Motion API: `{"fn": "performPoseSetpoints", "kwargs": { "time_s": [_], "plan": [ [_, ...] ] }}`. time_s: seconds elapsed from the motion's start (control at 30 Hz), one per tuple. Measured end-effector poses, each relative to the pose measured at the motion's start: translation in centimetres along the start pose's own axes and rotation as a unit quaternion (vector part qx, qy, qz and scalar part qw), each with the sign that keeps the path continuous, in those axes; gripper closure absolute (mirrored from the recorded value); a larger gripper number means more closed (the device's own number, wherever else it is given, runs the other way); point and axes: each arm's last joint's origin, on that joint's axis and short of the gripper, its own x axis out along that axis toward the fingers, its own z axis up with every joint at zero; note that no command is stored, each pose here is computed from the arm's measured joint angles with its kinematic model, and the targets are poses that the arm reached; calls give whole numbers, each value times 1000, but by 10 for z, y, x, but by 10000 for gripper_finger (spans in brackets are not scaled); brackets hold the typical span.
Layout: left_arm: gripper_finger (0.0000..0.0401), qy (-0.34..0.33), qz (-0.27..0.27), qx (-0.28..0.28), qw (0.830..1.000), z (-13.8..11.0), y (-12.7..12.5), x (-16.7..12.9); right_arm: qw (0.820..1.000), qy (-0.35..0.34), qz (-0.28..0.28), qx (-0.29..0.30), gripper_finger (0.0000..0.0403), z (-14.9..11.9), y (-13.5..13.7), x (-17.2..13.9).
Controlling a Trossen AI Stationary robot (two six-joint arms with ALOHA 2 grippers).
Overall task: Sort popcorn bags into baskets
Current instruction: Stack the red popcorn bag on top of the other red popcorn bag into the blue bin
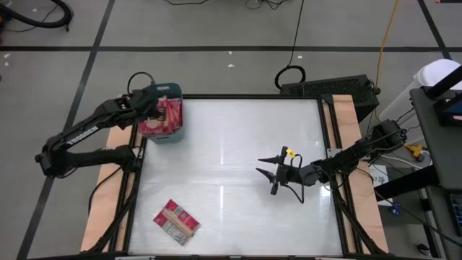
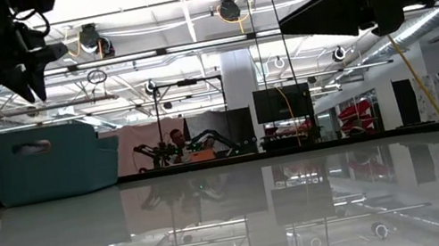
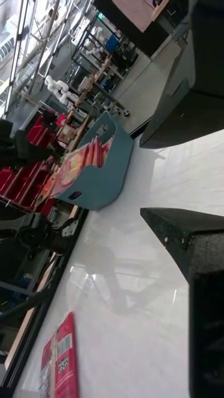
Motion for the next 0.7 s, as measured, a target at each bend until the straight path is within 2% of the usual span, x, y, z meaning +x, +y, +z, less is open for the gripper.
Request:
{"fn": "performPoseSetpoints", "kwargs": {
  "time_s": [0.23,0.47,0.7],
  "plan": [
    [282,5,25,19,999,1,-5,7,1000,5,2,-4,243,-1,0,0],
    [285,43,80,2,996,-11,3,12,1000,6,2,-4,243,-1,0,0],
    [346,48,73,-4,996,-30,-6,47,1000,6,1,-3,243,-1,0,0]
  ]
}}
